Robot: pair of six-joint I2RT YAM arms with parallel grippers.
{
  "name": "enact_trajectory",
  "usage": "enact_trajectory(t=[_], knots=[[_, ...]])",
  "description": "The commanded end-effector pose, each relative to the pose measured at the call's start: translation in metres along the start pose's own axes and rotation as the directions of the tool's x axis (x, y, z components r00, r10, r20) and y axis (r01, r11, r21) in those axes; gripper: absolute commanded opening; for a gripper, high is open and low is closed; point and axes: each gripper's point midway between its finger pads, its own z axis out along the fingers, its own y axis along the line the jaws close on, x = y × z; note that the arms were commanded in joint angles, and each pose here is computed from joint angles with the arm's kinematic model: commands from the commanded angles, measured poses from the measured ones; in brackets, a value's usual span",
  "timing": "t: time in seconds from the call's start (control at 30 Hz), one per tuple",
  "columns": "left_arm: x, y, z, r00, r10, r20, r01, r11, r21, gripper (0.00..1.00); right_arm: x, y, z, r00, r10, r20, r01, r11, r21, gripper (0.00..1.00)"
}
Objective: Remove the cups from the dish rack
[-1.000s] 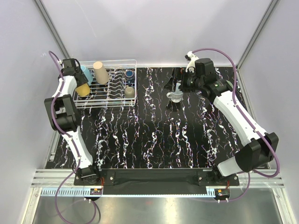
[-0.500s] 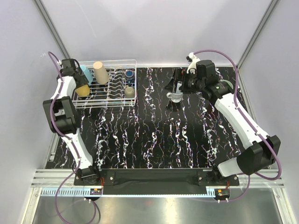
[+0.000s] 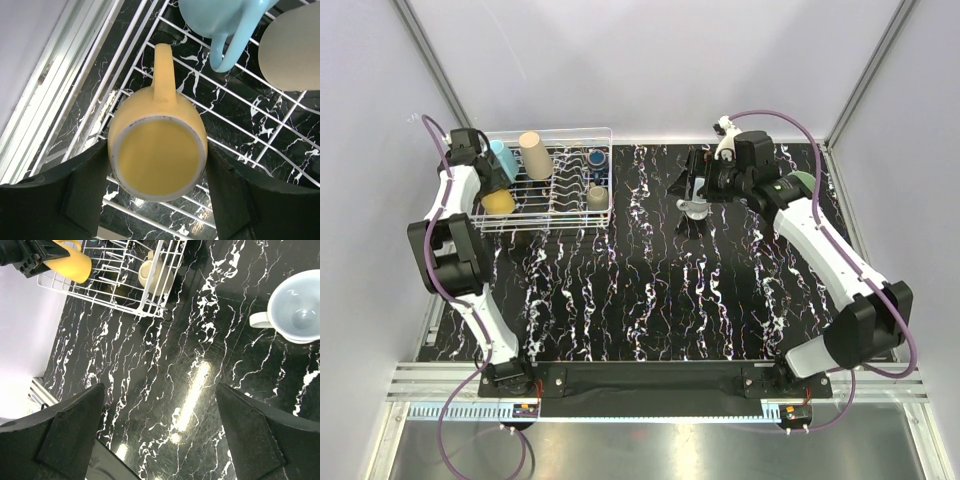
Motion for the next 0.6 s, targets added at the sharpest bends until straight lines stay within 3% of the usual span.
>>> enact_trajectory(t=[0.0,0.23,0.37,0.57], knots=[[-0.041,-0.016,-0.045,0.989,-0.003,0.147,-0.009,0.997,0.075,0.00,-0.001,0.009,0.017,1.000,0.002,0.003,-0.001,0.998,-0.055,1.00],[-0.044,-0.036,-0.069,0.986,-0.026,0.163,-0.001,0.987,0.163,0.00,-0.019,0.023,0.049,0.999,0.033,0.014,-0.031,0.991,-0.134,1.00],[-0.046,-0.048,-0.084,0.983,-0.046,0.175,0.006,0.976,0.218,0.00,-0.028,0.026,0.068,0.999,-0.011,0.039,0.014,0.996,-0.086,1.00],[-0.050,-0.074,-0.119,0.981,-0.095,0.171,0.026,0.930,0.367,0.00,-0.032,0.042,0.087,1.000,0.011,0.028,-0.005,0.984,-0.176,1.00]])
